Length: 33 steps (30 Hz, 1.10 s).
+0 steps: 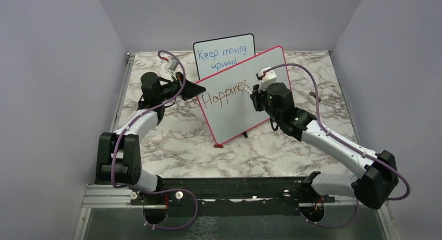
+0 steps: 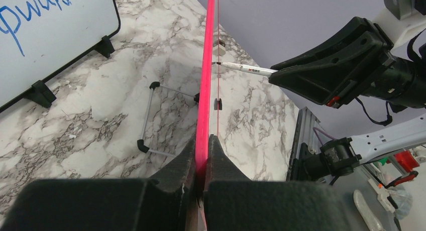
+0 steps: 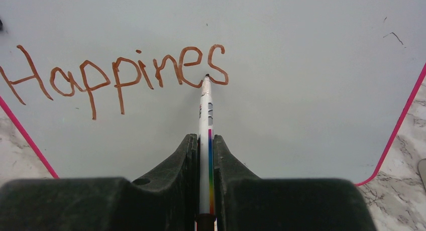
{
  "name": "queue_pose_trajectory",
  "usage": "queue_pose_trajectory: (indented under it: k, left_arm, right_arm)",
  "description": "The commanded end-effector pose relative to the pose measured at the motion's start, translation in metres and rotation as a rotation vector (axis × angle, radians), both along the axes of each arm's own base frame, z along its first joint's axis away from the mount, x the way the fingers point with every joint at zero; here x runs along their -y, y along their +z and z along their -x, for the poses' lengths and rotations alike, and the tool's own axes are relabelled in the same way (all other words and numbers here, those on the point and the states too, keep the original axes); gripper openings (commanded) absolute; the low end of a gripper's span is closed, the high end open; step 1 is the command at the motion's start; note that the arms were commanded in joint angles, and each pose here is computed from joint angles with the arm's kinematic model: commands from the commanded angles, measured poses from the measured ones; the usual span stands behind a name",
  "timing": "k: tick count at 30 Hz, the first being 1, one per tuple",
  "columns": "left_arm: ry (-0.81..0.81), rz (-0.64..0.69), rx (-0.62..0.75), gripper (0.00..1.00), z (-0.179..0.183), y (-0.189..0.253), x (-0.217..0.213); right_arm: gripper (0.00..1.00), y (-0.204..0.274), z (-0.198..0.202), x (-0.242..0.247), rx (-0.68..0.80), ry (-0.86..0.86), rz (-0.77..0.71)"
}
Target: Write a sentence on the whiteboard
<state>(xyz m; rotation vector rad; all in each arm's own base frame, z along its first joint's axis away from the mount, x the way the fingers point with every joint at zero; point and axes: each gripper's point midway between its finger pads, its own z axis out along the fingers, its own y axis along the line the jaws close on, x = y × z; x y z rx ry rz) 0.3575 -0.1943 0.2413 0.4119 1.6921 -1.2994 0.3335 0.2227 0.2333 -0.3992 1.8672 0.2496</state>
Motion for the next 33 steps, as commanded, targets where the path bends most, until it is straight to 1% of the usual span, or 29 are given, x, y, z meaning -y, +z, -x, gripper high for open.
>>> queue_pose_trajectory:
  k: [1,11,21,33]
  left_arm:
    - [-0.011,-0.038,-0.031,0.0,-0.001,-0.021,0.0]
    - [-0.012,-0.04,-0.031,0.0,-0.001,-0.021,0.001]
    - [-0.011,-0.041,-0.031,0.0,-0.001,-0.021,0.001]
    - [-0.011,-0.042,-0.034,0.0,-0.001,-0.022,0.0]
  right_arm:
    - [0.01,0.027,-0.003,0.008,0.067,-0.037,-0.053]
    - [0.01,0.03,-0.018,0.026,0.084,-0.091,-0.062]
    - [0.01,0.029,-0.025,0.023,0.082,-0.081,-0.051]
    - [0.01,0.037,-0.034,0.018,0.109,-0.072,-0.072]
